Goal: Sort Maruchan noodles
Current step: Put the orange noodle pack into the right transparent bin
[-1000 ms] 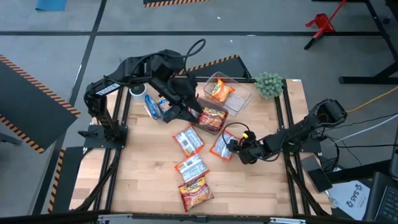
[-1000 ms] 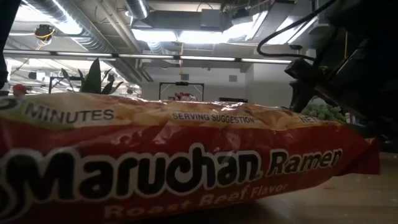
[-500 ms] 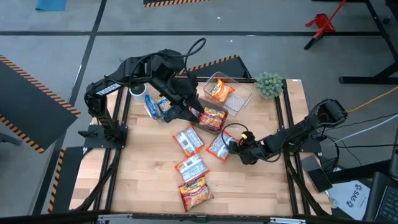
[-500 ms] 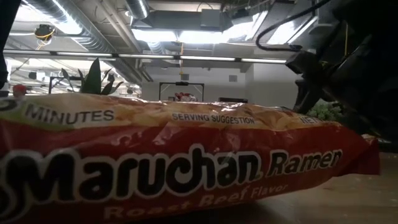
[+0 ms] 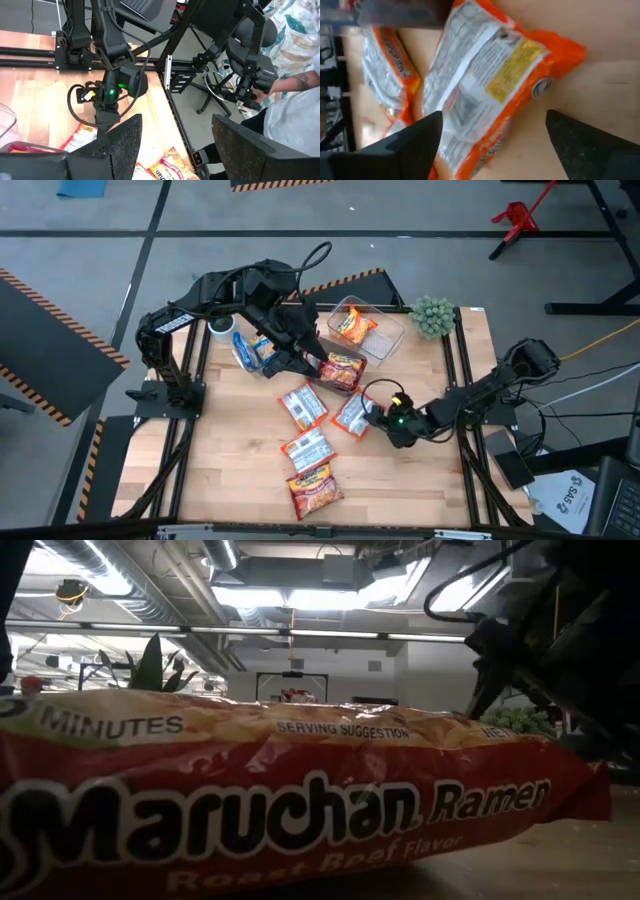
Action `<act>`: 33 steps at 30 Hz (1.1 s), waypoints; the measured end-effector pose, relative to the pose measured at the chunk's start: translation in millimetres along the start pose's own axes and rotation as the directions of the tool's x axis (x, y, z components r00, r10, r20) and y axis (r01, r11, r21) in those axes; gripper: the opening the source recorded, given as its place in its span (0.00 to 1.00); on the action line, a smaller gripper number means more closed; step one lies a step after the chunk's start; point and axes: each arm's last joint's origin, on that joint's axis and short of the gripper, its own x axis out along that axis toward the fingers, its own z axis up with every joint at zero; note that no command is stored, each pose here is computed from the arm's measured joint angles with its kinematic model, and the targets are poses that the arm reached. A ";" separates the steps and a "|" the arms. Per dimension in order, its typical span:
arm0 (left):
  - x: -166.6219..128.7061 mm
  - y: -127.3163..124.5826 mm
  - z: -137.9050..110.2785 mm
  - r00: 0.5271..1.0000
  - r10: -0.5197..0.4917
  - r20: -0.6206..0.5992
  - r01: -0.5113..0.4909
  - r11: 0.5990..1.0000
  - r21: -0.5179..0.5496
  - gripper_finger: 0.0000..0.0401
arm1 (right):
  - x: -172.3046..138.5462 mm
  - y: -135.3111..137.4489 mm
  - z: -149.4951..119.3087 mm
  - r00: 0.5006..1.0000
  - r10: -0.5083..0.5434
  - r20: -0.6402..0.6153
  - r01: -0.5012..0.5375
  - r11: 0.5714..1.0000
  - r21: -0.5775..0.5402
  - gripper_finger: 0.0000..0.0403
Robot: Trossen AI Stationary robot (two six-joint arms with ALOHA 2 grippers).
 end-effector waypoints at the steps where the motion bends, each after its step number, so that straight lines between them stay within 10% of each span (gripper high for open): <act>1: 0.0 0.0 0.0 1.000 0.001 0.000 -0.001 1.000 0.005 0.58 | 2.4 0.3 0.9 1.000 0.003 0.013 -0.004 1.000 0.011 0.86; 22: -0.7 2.3 -5.5 0.998 0.031 -0.049 -0.030 0.999 0.022 0.58 | 39.3 6.4 16.9 0.997 0.003 0.078 -0.009 0.997 0.074 0.90; 33: -0.9 2.7 -5.3 0.998 0.037 -0.046 -0.036 0.999 0.016 0.58 | 40.3 3.8 16.7 0.998 -0.018 0.056 0.012 0.995 0.104 0.41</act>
